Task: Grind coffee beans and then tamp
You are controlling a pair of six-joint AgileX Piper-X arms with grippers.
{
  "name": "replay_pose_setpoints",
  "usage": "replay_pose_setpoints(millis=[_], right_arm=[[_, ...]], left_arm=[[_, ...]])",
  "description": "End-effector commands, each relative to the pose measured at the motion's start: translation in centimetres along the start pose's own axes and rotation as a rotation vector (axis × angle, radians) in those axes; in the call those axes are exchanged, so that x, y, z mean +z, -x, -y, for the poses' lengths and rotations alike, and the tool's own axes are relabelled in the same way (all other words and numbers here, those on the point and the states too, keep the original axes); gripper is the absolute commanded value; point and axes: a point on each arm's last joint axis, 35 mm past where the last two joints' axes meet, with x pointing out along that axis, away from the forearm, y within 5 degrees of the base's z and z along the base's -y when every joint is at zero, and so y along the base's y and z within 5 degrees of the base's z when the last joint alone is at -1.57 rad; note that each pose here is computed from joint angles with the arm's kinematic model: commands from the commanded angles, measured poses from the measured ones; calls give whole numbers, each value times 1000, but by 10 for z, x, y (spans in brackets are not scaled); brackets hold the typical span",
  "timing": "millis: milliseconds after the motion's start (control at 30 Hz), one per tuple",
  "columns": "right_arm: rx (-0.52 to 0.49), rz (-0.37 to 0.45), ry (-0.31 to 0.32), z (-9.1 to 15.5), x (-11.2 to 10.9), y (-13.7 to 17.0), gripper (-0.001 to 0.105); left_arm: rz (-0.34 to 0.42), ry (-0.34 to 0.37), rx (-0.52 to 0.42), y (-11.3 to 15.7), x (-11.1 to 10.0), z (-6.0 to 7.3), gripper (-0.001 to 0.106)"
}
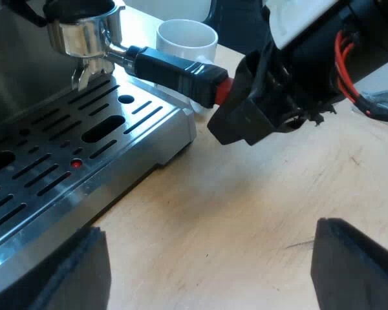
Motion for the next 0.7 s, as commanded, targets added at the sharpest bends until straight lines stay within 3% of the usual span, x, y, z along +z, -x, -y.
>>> replay_pose_setpoints(millis=[33, 300, 533, 700], right_arm=[[-49, 54, 11, 0, -1, 10, 0], [-54, 53, 28, -8, -11, 18, 0], [-50, 83, 56, -10, -18, 33, 0], [-41, 94, 65, -6, -21, 43, 0]], left_arm=[[4, -1, -15, 0, 1, 1, 66], [-21, 22, -14, 2, -3, 3, 66], [42, -36, -17, 17, -3, 16, 66], [44, -36, -14, 24, -8, 22, 66]])
